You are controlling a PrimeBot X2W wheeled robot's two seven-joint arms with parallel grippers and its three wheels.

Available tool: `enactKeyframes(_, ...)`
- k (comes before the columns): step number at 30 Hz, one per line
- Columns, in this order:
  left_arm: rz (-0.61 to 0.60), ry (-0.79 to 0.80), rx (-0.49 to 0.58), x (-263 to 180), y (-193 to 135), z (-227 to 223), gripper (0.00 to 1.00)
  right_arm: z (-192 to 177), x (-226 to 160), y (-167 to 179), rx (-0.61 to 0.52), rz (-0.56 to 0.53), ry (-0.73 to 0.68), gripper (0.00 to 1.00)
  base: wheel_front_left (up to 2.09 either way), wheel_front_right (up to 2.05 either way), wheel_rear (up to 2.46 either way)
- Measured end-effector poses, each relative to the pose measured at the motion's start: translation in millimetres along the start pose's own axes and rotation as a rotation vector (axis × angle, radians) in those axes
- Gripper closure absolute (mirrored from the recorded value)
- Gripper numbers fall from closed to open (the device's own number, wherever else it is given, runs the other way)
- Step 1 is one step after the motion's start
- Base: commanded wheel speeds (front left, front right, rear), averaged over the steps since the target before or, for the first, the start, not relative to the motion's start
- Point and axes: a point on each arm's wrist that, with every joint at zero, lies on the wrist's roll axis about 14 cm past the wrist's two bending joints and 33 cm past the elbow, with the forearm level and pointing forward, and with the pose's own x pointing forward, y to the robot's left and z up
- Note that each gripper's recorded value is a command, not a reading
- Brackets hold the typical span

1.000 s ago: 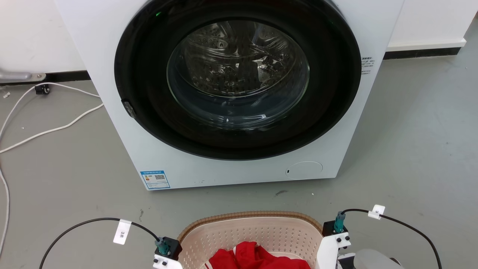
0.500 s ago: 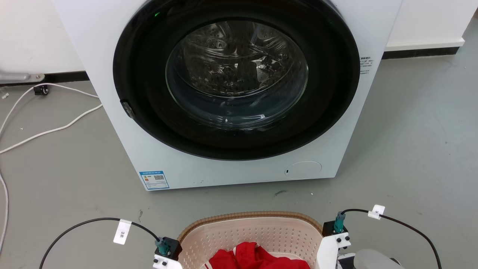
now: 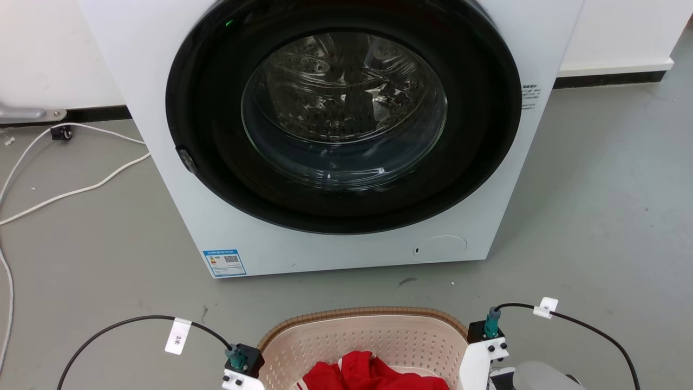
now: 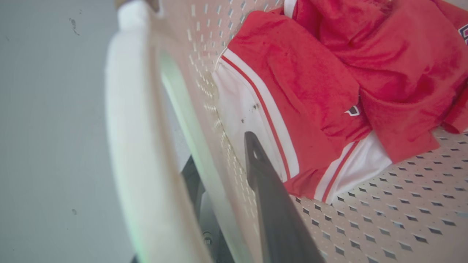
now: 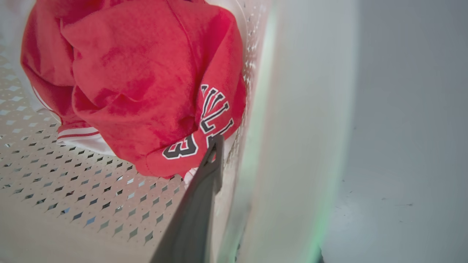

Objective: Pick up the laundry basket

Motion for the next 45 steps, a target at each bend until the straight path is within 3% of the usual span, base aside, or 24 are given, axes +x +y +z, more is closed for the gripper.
enactKeyframes(45,-0.003,0.005,0.009,0.4,-0.2,-1.0,1.00,-1.8,1.3,0.7,0.008,0.005,0.006,1.00,0.00,0.00,0.00)
